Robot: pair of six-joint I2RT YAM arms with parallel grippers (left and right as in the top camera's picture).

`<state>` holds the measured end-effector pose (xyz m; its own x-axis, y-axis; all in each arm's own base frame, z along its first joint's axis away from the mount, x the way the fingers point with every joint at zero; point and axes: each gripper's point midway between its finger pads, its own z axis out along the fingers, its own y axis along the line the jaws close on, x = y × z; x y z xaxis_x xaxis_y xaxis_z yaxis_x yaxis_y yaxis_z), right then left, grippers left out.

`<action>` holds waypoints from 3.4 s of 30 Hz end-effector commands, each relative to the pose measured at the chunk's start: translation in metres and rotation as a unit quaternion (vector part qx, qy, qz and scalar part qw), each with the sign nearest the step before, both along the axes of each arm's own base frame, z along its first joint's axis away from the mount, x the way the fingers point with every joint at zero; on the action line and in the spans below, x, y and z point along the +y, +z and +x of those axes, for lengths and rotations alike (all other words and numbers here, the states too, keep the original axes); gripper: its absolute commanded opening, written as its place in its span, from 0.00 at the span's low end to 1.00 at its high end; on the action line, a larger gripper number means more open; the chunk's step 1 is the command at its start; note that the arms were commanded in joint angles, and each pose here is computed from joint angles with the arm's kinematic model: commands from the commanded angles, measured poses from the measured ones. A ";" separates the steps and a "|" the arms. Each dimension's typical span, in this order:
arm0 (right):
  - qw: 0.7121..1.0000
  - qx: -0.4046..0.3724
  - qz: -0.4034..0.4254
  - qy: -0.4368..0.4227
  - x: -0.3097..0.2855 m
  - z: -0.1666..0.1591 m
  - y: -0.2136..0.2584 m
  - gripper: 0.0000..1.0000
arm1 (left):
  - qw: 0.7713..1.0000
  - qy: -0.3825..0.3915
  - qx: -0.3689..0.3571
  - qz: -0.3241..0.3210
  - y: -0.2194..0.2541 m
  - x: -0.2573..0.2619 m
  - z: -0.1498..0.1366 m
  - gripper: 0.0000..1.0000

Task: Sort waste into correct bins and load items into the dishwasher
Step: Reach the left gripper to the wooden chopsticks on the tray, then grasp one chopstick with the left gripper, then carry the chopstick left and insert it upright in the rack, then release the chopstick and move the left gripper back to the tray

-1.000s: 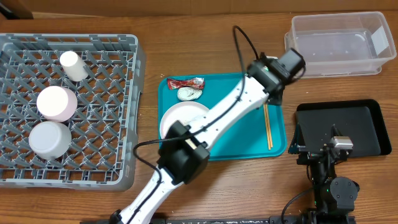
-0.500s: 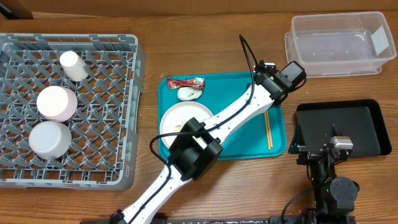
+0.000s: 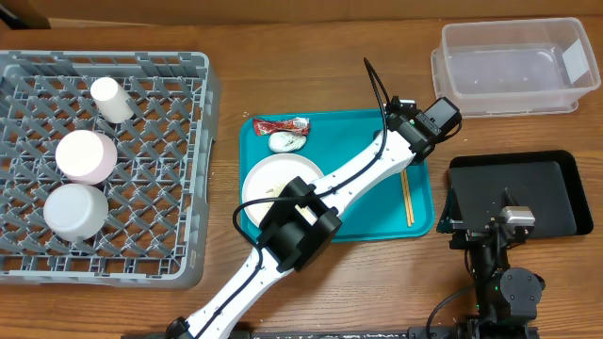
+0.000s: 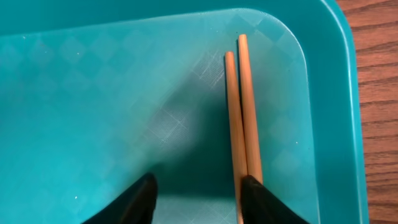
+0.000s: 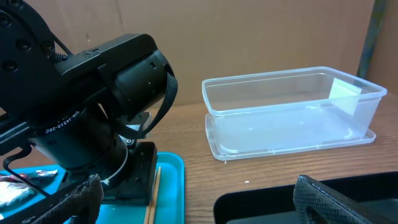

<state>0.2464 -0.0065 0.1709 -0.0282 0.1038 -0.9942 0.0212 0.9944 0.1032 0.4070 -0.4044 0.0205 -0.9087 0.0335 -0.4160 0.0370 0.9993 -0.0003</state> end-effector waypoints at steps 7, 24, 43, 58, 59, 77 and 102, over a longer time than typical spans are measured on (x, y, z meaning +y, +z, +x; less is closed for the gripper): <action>1.000 -0.003 -0.002 -0.006 -0.002 0.000 -0.001 1.00 | 1.000 0.009 0.020 -0.003 -0.016 -0.001 -0.007 0.44; 1.000 -0.003 -0.002 -0.006 -0.002 0.000 -0.001 1.00 | 0.998 0.012 0.055 -0.011 -0.034 0.001 -0.019 0.04; 1.000 -0.003 -0.002 -0.006 -0.002 0.000 -0.001 1.00 | 0.995 -0.051 0.036 0.074 0.200 0.210 0.024 0.04; 1.000 -0.003 -0.002 -0.006 -0.002 0.000 -0.001 1.00 | 0.996 0.007 0.092 -0.020 0.170 0.413 0.076 0.04; 1.000 -0.003 -0.002 -0.006 -0.002 0.000 -0.001 1.00 | 0.994 -0.008 0.097 -0.042 0.167 0.414 0.075 0.04; 1.000 -0.003 -0.002 -0.006 -0.002 0.000 -0.001 1.00 | 0.993 -0.043 0.075 -0.077 0.165 0.431 0.083 0.04; 1.000 -0.003 -0.002 -0.006 -0.002 0.000 -0.001 1.00 | 0.984 0.068 0.147 -0.068 0.101 0.448 0.089 0.04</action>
<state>0.2464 -0.0065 0.1710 -0.0279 0.1038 -0.9942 0.0207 0.9944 0.1032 0.4958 0.0455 0.1267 -0.9836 -0.1126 -0.1412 -0.0946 0.9872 -0.1288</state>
